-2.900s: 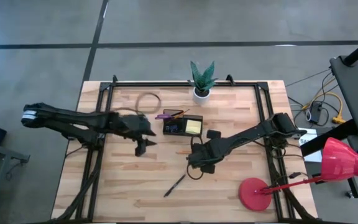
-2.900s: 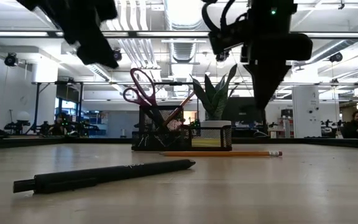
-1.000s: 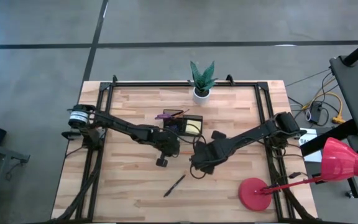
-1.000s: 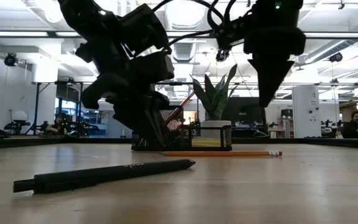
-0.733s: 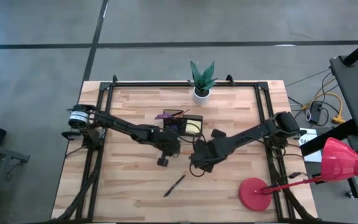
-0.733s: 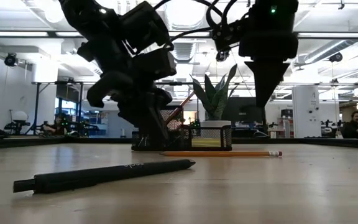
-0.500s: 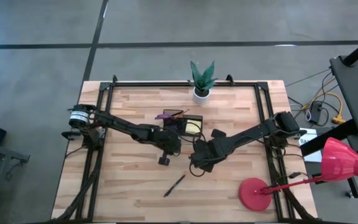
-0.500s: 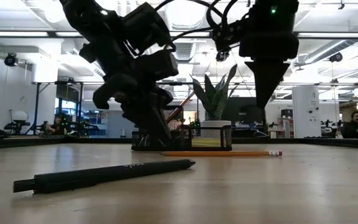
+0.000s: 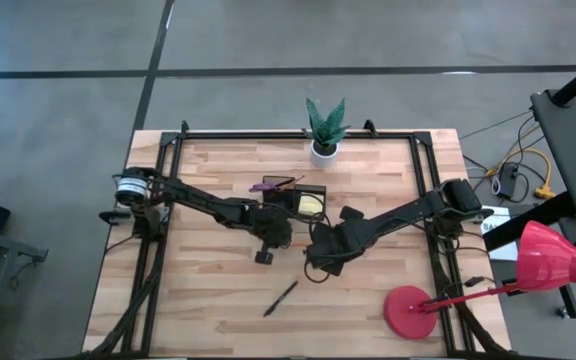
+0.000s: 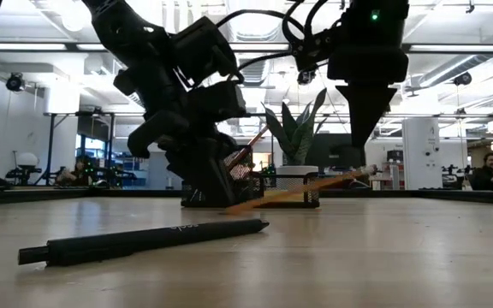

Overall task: Pick and place office supplies into organizer
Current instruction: Put the pencil into the desk organizer

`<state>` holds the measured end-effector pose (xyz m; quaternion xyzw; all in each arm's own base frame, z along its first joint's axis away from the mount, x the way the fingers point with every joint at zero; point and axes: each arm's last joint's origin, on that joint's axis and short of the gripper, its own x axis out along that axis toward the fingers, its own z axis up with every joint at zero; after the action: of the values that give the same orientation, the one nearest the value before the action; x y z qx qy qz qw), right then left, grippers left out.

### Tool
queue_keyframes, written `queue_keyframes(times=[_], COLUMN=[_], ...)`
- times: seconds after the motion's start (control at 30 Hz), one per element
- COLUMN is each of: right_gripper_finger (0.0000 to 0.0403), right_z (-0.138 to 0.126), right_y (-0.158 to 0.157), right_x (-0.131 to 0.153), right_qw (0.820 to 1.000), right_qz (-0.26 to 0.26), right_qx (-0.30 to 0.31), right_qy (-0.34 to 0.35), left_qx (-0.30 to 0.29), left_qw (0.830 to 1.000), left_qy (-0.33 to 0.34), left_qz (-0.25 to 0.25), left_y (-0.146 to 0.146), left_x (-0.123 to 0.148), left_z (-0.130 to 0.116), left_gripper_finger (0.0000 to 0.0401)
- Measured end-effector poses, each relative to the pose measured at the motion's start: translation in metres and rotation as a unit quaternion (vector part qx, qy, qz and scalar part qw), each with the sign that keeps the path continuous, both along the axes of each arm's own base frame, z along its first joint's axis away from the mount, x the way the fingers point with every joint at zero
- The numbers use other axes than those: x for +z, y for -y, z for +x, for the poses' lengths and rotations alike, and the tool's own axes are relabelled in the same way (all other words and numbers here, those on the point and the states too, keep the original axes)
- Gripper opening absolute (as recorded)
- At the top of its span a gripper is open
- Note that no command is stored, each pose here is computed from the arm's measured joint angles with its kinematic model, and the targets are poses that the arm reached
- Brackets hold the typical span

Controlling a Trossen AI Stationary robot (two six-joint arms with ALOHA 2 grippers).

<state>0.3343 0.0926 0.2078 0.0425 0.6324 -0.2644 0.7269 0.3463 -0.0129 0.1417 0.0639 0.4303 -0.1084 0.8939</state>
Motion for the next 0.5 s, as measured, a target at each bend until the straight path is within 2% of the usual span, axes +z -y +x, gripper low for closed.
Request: queue_keyframes(times=[0.3,0.5], right_gripper_finger=[0.0023,0.0025], right_z=[-0.002,-0.014], right_y=[0.001,0.009], right_x=[0.000,0.003], right_qw=[1.000,0.995], right_qz=[-0.009,-0.081], right_qx=[0.001,0.006], right_qy=[-0.011,-0.066], left_qx=[0.000,0.000], left_qw=[1.000,1.000], left_qy=[-0.003,-0.004], left_qz=[-0.001,-0.001], left_y=[0.000,0.000], left_x=[-0.003,-0.004], left_z=[0.001,0.001], left_gripper_finger=[0.0000,0.0000])
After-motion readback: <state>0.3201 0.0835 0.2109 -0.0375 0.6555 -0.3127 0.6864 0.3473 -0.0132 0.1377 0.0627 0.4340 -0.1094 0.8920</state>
